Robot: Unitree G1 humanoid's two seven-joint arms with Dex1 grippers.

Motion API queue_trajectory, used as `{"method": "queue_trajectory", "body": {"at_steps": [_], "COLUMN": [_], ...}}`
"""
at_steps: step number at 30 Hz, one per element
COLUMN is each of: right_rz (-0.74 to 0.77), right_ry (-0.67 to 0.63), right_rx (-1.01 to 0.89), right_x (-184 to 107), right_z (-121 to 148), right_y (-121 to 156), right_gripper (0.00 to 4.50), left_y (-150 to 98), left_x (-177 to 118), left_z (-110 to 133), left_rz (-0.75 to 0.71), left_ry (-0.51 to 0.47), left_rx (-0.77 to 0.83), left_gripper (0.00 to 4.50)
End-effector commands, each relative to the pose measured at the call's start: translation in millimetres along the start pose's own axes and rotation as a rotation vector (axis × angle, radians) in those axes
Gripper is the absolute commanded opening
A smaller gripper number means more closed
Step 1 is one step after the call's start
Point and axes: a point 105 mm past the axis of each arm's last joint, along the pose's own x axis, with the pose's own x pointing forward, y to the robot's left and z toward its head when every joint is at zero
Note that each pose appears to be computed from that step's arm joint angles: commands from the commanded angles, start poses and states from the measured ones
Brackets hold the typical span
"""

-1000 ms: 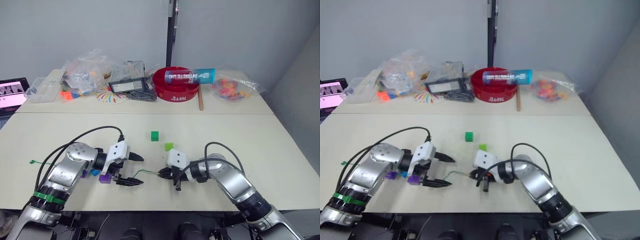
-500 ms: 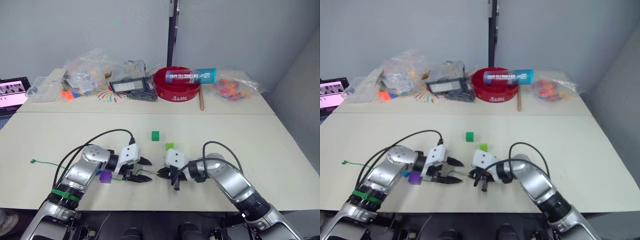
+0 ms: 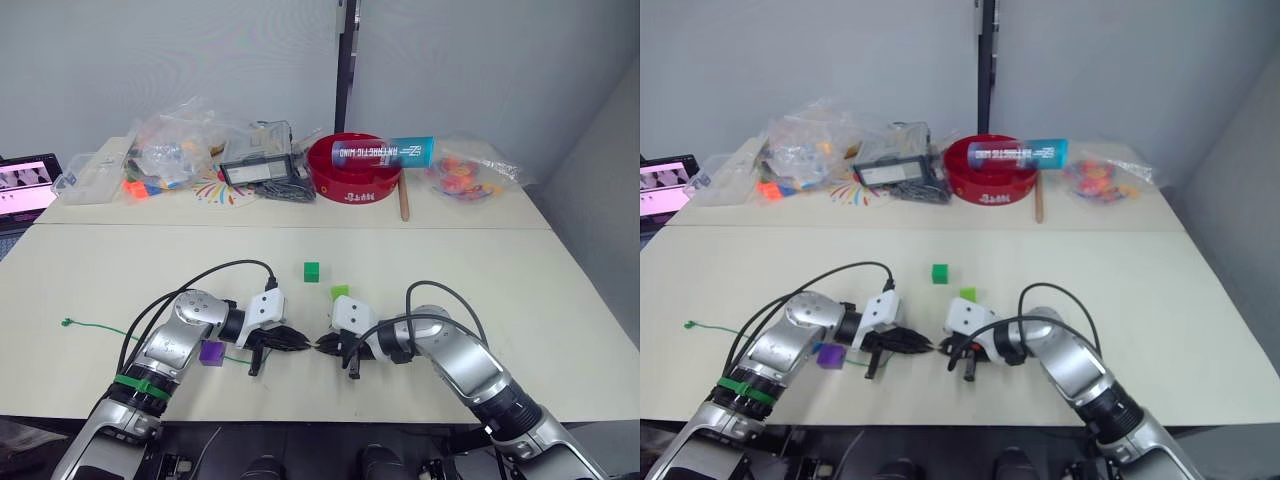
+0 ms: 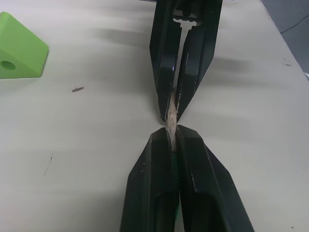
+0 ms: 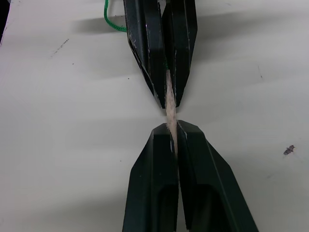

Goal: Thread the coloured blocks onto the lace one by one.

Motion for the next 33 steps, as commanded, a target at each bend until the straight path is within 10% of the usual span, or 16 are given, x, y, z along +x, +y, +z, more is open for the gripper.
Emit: {"method": "queue_trajectory", "body": {"at_steps": [1, 3, 16, 33], "right_rz": [0.022, 0.010, -0.057, -0.069], "right_ry": [-0.031, -0.035, -0.098, 0.002], "right_rx": [-0.029, -0.022, -0.006, -0.090], "right_x": [0.8, 0.5, -38.1, -29.0], "right_z": [11.6, 12.1, 16.2, 7.0], "right_y": [6.3, 4.7, -16.7, -96.6], "right_gripper": [0.00, 0.00, 4.48, 4.48], "left_y": [5.6, 4.9, -0.7, -12.7], "left_x": [-1.1, -1.4, -34.3, -47.3], "left_z": [11.9, 12.4, 10.7, 9.6], "left_rz": [0.025, 0.022, 0.043, 0.112], "left_ry": [-0.021, -0.023, -0.013, -0.020], "left_rx": [0.040, 0.041, 0.024, -0.019], "left_gripper": [0.03, 0.03, 0.00, 0.00]}}
